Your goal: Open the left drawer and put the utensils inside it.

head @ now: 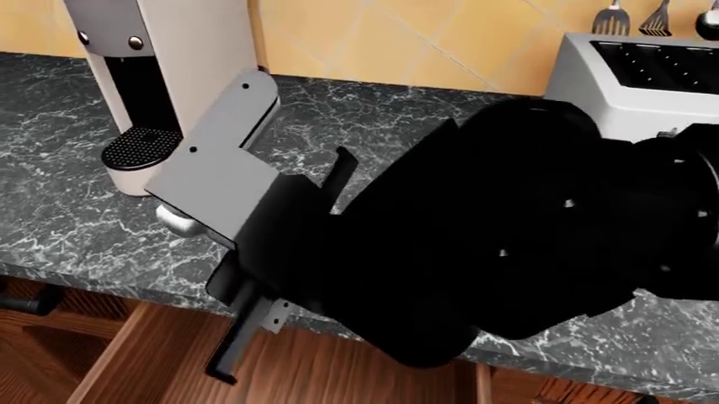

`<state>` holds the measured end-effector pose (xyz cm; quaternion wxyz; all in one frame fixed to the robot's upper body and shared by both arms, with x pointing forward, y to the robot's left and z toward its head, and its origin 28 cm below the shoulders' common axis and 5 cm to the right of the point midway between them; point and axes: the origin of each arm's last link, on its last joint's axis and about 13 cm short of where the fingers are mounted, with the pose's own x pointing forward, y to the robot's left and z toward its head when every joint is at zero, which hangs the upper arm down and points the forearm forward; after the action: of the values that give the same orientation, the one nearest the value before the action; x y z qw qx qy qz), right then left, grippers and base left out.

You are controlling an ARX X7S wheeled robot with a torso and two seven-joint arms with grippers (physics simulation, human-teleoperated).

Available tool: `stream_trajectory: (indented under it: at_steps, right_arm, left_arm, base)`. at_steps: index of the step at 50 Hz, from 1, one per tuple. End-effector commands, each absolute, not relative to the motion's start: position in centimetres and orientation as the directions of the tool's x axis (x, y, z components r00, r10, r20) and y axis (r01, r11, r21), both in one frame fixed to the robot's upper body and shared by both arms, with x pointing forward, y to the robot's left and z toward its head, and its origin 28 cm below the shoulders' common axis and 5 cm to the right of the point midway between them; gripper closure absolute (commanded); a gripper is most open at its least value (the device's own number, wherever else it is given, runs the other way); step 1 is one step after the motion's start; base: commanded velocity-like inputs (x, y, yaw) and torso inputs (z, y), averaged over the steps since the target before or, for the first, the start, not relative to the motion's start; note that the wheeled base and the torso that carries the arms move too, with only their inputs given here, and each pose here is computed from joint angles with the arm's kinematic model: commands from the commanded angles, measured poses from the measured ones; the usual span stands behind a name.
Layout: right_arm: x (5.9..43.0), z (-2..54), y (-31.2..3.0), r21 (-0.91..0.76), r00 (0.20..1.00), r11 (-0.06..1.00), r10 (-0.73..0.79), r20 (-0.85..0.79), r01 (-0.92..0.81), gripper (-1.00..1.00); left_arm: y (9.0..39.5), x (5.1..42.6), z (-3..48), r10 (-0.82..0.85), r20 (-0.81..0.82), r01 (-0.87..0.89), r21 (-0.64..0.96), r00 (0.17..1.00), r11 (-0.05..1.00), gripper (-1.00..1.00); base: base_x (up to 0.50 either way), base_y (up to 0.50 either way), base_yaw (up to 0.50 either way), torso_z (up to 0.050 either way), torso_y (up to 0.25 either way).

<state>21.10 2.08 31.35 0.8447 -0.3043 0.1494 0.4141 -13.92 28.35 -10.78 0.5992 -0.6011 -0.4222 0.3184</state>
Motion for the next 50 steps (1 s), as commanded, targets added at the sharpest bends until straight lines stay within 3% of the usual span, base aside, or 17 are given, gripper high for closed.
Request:
stream_trajectory:
  at_steps: [1,11,24,50]
  right_arm:
    - [19.3,30.8,1.9,-0.434,0.581,0.391,0.62,-0.528,-0.812,1.0]
    - [19.0,27.4,2.6,-0.406,0.495,0.297,0.645,-0.582,-0.864,1.0]
    - [18.8,22.0,3.7,-0.326,0.378,0.207,0.658,-0.652,-0.923,1.0]
    - [18.8,17.3,5.8,-0.226,0.294,0.189,0.649,-0.702,-0.956,1.0]
  left_arm:
    - [28.3,-13.8,-10.8,0.886,0.127,0.136,-0.988,0.446,0.074,-1.0]
    - [28.3,-13.9,-10.9,0.888,0.127,0.12,-0.989,0.442,0.082,-1.0]
    - [28.3,-13.7,-10.9,0.885,0.124,0.123,-0.989,0.449,0.077,-1.0]
    - [28.3,-13.6,-11.0,0.885,0.12,0.119,-0.99,0.45,0.074,-1.0]
  base:
    - [0.0,0.0,0.0,0.0,0.25]
    - [0.0,0.0,0.0,0.0,0.25]
    - [0.0,0.0,0.0,0.0,0.005]
    - [0.0,0.0,0.0,0.0,0.0]
